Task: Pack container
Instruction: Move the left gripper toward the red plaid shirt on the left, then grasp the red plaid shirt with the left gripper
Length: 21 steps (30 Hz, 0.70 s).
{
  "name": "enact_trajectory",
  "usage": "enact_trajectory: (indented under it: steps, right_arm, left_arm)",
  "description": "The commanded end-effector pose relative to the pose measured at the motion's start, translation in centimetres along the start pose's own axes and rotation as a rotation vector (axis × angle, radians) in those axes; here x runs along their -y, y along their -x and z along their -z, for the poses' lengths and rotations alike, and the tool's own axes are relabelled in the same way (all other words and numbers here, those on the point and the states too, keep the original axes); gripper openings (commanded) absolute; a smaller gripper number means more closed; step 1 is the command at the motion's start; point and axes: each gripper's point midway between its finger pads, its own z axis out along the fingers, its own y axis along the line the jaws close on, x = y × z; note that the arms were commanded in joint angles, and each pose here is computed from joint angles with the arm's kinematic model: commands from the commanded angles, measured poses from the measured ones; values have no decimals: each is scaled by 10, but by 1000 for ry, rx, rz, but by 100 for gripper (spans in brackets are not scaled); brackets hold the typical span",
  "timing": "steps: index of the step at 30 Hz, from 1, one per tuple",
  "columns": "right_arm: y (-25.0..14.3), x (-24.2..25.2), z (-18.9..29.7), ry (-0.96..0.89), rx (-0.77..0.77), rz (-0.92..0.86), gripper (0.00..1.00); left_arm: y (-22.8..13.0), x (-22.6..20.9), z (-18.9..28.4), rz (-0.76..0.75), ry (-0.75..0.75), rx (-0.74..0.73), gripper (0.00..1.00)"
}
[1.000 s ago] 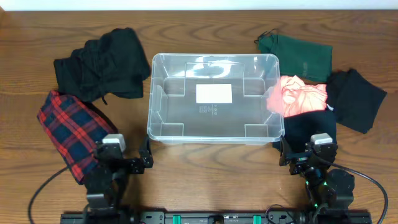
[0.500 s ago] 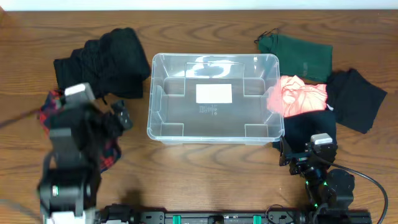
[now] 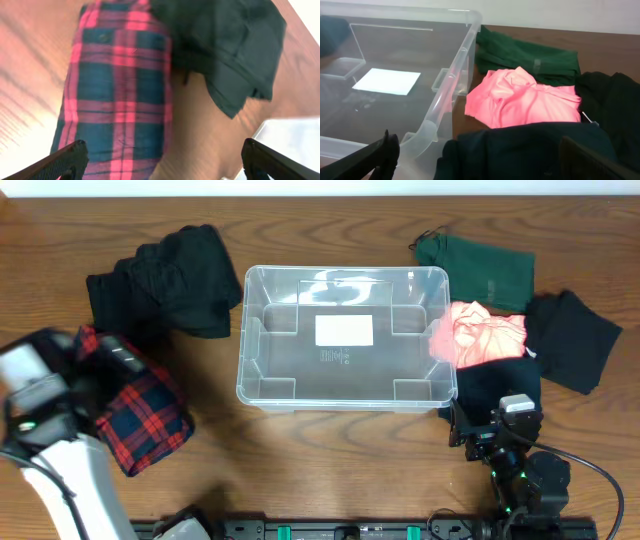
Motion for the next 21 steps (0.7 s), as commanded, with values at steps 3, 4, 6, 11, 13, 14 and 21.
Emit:
enact_trajectory:
  steps: [3,4,6,11,13,14,21]
  right_arm:
    - [-1,1,0,-5,0,-11,99]
    - [-1,1,0,-5,0,-11,99]
    - [-1,1,0,-5,0,-11,99]
    - [-1,1,0,-5,0,-11,99]
    - [-1,1,0,-5,0,-11,99]
    - [-1,1,0,-5,0,-11,99]
    - [-1,1,0,-5,0,-11,99]
  left_arm:
    - [14,-35,-12,184,-85,-72,98]
    - [14,-45,-15,204,-70,-84,98]
    - [13,-60,-22,222,-48,-108,98]
    - [3,-80,-43,189,-18,-189,98]
    - [-1,-85,-53,173,-14,-220,98]
    - [-2,-87,-58,173,-13,-235,98]
    - [-17,-107,-84,193,-2,-330,98]
